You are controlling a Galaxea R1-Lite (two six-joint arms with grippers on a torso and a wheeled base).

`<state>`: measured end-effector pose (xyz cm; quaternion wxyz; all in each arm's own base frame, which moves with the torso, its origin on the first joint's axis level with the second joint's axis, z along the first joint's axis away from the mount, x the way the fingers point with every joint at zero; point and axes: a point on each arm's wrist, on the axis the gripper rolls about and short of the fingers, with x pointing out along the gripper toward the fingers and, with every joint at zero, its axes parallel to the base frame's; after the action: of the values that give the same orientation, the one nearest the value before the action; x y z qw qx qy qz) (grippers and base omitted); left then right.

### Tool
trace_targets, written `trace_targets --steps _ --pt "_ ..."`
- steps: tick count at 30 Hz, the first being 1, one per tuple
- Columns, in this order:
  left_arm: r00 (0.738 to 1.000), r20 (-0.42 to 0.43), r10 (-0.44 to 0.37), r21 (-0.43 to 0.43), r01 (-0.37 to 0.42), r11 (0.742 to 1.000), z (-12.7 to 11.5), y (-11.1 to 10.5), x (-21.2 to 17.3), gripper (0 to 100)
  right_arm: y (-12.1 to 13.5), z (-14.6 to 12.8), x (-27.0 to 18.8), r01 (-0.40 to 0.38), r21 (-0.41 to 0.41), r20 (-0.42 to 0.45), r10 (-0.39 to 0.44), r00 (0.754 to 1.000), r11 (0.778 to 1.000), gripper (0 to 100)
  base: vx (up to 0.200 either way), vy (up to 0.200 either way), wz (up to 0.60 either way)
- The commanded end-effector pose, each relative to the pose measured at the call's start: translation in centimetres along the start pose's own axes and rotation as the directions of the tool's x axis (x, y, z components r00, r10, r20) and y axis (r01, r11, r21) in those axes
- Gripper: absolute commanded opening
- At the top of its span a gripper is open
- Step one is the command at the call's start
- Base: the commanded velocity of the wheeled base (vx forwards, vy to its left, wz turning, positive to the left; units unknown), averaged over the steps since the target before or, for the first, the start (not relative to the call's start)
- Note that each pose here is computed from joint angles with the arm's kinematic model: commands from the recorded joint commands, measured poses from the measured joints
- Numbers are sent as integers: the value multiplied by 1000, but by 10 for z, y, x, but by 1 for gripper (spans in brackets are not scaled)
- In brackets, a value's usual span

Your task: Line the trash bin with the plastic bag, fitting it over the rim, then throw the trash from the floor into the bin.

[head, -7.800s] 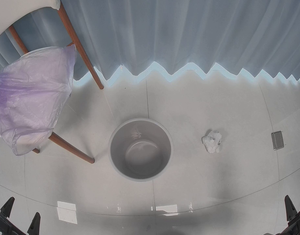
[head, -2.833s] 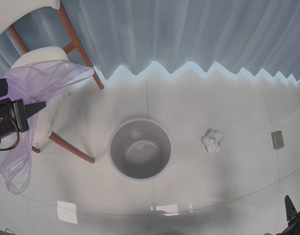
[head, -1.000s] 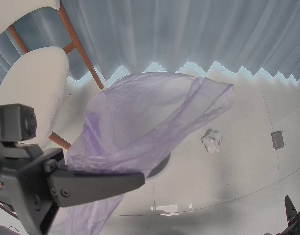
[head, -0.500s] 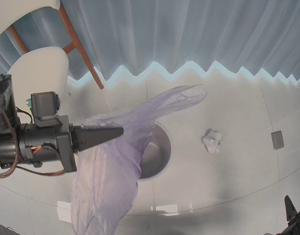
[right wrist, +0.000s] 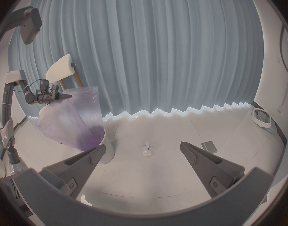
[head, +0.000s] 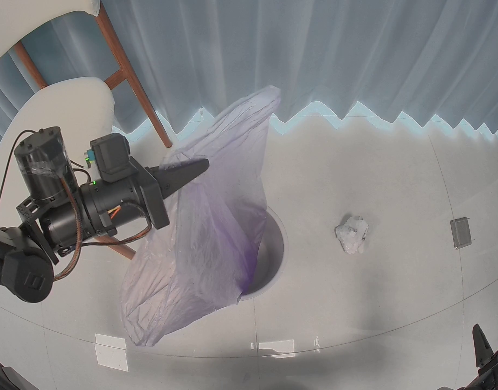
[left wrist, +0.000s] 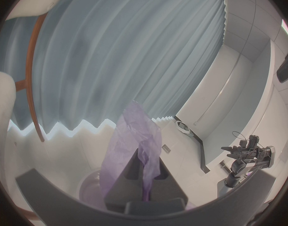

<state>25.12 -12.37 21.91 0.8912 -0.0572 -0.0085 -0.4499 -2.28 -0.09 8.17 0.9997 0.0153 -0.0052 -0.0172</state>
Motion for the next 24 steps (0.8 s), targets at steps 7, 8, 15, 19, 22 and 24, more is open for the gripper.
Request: trace_targets --steps 7,8,15,19,22,24 --pt "973 -211 96 -76 -114 991 -58 -17 10 0 0 -5 0 -1 0 -1 1 1000 1000 100 0 0 0" --pt "969 -219 111 -77 -131 988 -60 -17 10 0 0 -5 0 -1 0 -1 1 1000 1000 100 0 0 0" --pt "965 -217 148 -73 -167 983 -67 -1 34 0 0 -5 0 -1 0 -1 1 1000 1000 100 0 0 0" --pt "965 -216 151 -70 -169 983 -72 8 52 0 0 -5 0 -1 0 -1 1 1000 1000 100 0 0 0" --pt "962 -226 151 -73 -171 983 -79 12 59 0 0 -5 0 -1 0 -1 1 1000 1000 100 0 0 0" --pt "959 -230 169 -73 -190 979 -86 26 72 0 0 -5 0 -1 0 -1 1 1000 1000 100 0 0 0"
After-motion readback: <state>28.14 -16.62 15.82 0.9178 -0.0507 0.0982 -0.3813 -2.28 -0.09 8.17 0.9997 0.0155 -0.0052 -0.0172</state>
